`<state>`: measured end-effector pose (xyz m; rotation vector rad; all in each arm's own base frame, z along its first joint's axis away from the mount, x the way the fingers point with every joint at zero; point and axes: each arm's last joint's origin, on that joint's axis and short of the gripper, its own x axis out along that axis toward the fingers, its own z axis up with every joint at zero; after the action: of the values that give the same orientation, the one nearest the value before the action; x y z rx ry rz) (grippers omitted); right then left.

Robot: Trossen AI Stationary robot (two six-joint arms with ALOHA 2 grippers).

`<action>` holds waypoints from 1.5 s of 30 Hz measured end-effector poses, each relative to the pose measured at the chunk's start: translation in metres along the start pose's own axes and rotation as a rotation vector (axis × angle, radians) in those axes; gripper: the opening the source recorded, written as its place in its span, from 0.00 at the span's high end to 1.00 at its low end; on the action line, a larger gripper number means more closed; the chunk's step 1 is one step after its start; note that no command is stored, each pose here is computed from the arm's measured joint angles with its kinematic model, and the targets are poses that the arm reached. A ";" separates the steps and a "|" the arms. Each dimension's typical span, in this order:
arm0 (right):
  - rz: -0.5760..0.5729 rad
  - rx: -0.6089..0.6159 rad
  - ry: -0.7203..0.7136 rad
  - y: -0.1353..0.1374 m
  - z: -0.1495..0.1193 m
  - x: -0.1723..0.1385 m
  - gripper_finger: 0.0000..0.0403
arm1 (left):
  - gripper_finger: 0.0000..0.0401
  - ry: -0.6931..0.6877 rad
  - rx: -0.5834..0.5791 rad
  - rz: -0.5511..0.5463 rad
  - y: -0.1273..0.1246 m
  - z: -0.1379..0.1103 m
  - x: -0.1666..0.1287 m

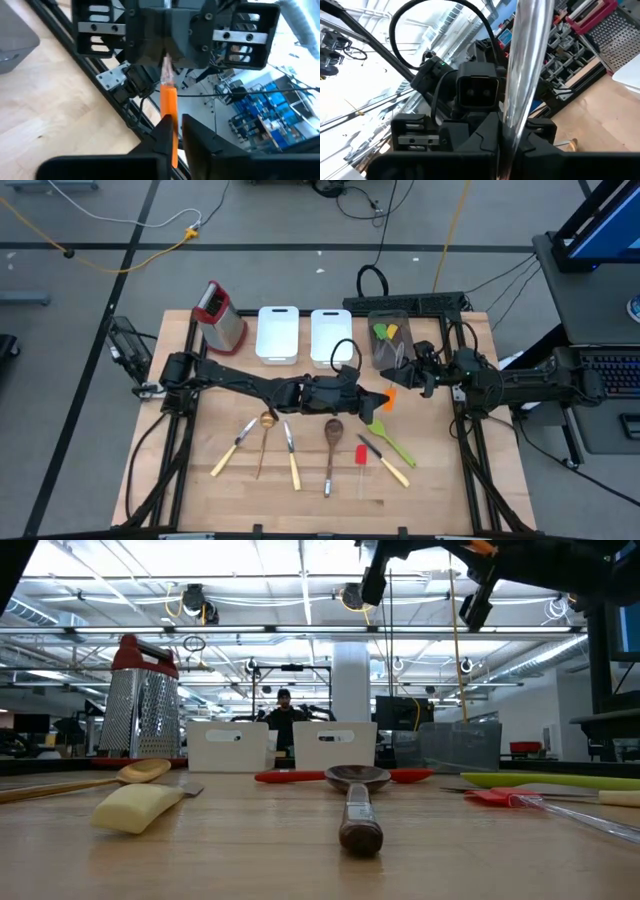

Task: Pick & Place Kitchen Items
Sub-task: Put the orange silicone spatula into the black bin

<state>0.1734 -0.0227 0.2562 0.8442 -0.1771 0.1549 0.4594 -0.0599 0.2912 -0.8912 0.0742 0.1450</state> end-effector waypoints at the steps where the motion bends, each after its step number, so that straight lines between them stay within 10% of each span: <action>1: -0.004 0.000 -0.003 0.000 0.000 0.000 1.00 | 0.86 0.003 0.010 -0.001 0.000 0.000 0.000; 14: -0.127 -0.044 -0.032 -0.008 -0.002 -0.001 1.00 | 0.54 0.204 0.233 0.031 0.010 -0.005 -0.004; 24: -0.375 -0.167 -0.144 -0.026 0.010 -0.009 1.00 | 0.52 0.368 0.249 0.154 0.023 -0.009 -0.013; 35: -0.771 -0.470 -0.150 -0.033 0.084 -0.005 1.00 | 0.52 0.336 0.213 0.175 0.023 -0.008 -0.012; 45: -1.035 -0.443 0.003 -0.099 0.107 0.000 1.00 | 0.52 0.346 0.195 0.163 0.017 -0.015 -0.014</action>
<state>0.1834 -0.1682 0.2543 0.4102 0.2356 -0.8278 0.4426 -0.0624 0.2701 -0.7076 0.4766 0.1310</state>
